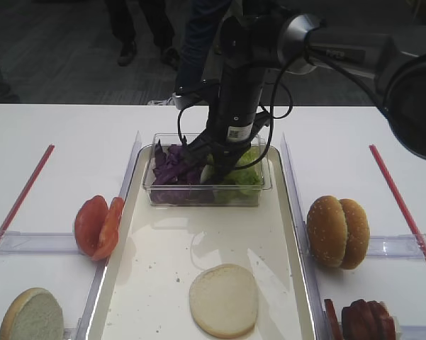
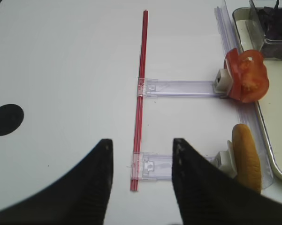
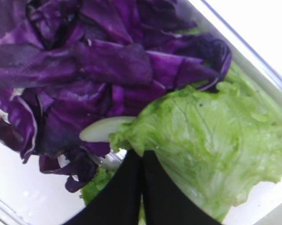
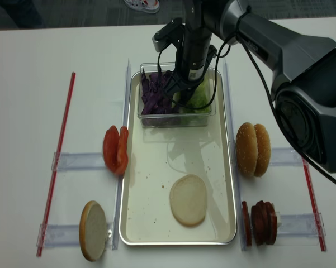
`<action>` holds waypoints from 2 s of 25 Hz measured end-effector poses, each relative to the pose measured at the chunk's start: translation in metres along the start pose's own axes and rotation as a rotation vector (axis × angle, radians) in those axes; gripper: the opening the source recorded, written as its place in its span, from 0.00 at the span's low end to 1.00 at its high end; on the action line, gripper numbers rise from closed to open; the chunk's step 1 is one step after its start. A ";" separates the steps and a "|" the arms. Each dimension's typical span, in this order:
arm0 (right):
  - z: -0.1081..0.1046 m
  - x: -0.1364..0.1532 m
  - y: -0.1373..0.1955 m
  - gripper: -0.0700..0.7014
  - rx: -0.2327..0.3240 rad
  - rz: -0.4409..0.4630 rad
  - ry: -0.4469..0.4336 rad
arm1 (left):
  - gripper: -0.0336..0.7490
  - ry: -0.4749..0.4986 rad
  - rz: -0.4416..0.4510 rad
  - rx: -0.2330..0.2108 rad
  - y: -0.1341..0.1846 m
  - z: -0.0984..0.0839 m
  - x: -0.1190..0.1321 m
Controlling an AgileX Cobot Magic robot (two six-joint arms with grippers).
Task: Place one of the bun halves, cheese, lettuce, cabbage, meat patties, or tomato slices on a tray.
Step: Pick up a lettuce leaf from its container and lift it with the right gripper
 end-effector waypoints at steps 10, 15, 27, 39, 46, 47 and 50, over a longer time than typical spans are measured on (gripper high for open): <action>0.001 0.000 -0.001 0.13 -0.003 -0.004 -0.007 | 0.41 0.000 0.000 0.000 0.000 0.000 0.000; 0.000 -0.009 -0.007 0.13 -0.009 -0.021 0.000 | 0.41 0.000 0.000 0.000 0.000 0.000 0.000; 0.000 -0.024 -0.008 0.13 -0.017 -0.028 0.009 | 0.41 0.000 0.000 0.000 0.000 0.000 0.000; -0.001 -0.055 -0.010 0.13 -0.013 -0.058 0.048 | 0.41 0.000 0.000 0.000 0.000 0.000 0.000; -0.001 -0.075 -0.010 0.13 -0.019 -0.079 0.080 | 0.41 0.000 0.000 0.000 0.000 0.000 0.000; -0.001 -0.078 -0.009 0.13 -0.019 -0.081 0.082 | 0.41 0.000 0.000 0.000 0.000 0.000 0.000; 0.002 -0.083 -0.005 0.13 -0.020 -0.078 0.083 | 0.41 0.000 0.000 0.000 0.000 0.000 0.000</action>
Point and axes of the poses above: a point on each arm's last joint axis where the gripper is mounted, x pointing out along that axis toward the gripper, z along the wrist's bending axis when the last joint is at zero, y = z × x, the point moved 8 cm from there along x, pointing out along that axis toward the gripper, and after that the axes turned 15 degrees about -x, right-handed, at the moved point
